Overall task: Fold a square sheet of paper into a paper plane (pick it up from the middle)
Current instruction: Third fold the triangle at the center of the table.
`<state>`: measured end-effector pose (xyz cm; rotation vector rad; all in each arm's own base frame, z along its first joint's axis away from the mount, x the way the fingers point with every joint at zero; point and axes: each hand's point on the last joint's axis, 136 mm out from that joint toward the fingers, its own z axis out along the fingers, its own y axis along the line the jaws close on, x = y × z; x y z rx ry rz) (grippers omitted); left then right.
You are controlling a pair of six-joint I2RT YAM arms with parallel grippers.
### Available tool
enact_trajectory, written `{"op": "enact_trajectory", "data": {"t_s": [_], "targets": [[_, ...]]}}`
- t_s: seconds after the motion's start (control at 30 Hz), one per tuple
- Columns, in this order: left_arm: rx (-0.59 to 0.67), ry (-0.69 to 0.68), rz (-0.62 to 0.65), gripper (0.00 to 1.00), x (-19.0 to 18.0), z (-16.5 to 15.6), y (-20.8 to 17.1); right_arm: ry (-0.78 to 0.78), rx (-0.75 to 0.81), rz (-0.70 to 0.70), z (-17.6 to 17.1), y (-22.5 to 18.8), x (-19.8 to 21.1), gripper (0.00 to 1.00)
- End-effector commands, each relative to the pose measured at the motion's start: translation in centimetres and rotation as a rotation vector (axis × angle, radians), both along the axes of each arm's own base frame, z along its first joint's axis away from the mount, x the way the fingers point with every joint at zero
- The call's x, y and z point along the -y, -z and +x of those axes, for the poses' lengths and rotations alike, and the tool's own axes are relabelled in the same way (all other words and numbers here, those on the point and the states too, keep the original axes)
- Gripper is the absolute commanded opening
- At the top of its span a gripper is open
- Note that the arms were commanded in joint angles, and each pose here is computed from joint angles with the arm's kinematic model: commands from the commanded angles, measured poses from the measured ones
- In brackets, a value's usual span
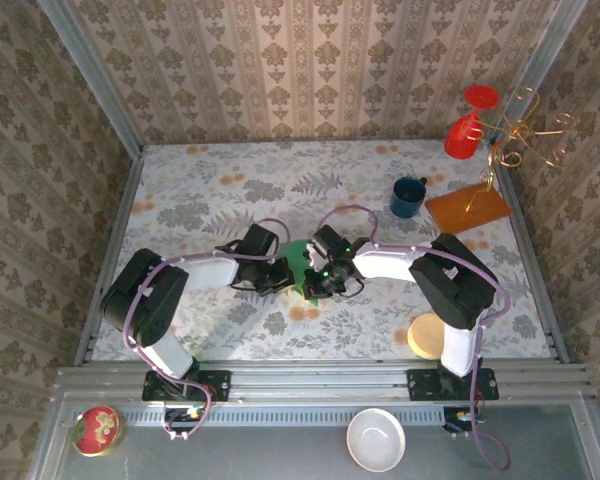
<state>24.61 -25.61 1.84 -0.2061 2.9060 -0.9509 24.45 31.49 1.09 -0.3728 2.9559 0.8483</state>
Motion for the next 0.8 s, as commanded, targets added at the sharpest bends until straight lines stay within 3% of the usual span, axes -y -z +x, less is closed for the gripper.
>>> {"op": "enact_trajectory", "data": {"t_s": [0.0, 0.2, 0.4, 0.6, 0.77], "targets": [[0.0, -0.032, 0.084, 0.08, -3.9, 0.8, 2.1, 0.002, -0.195, -0.263, -5.2, 5.7, 5.8, 0.05], [-0.01, -0.135, 0.027, 0.08, -7.8, 2.1, 2.8, 0.02, -0.203, -0.254, -5.2, 5.7, 5.8, 0.05], [0.061, -0.122, 0.024, 0.08, -7.9, 3.3, -0.6, 0.025, -0.19, -0.237, -4.6, 5.3, 5.3, 0.05], [0.138, -0.028, 0.018, 0.08, -4.1, 2.7, -4.0, 0.032, -0.184, -0.212, -4.2, 4.9, 4.7, 0.05], [0.12, 0.031, -0.022, 0.08, 0.1, 1.6, -3.5, 0.036, -0.181, -0.195, -4.0, 4.7, 4.5, 0.05]]}}
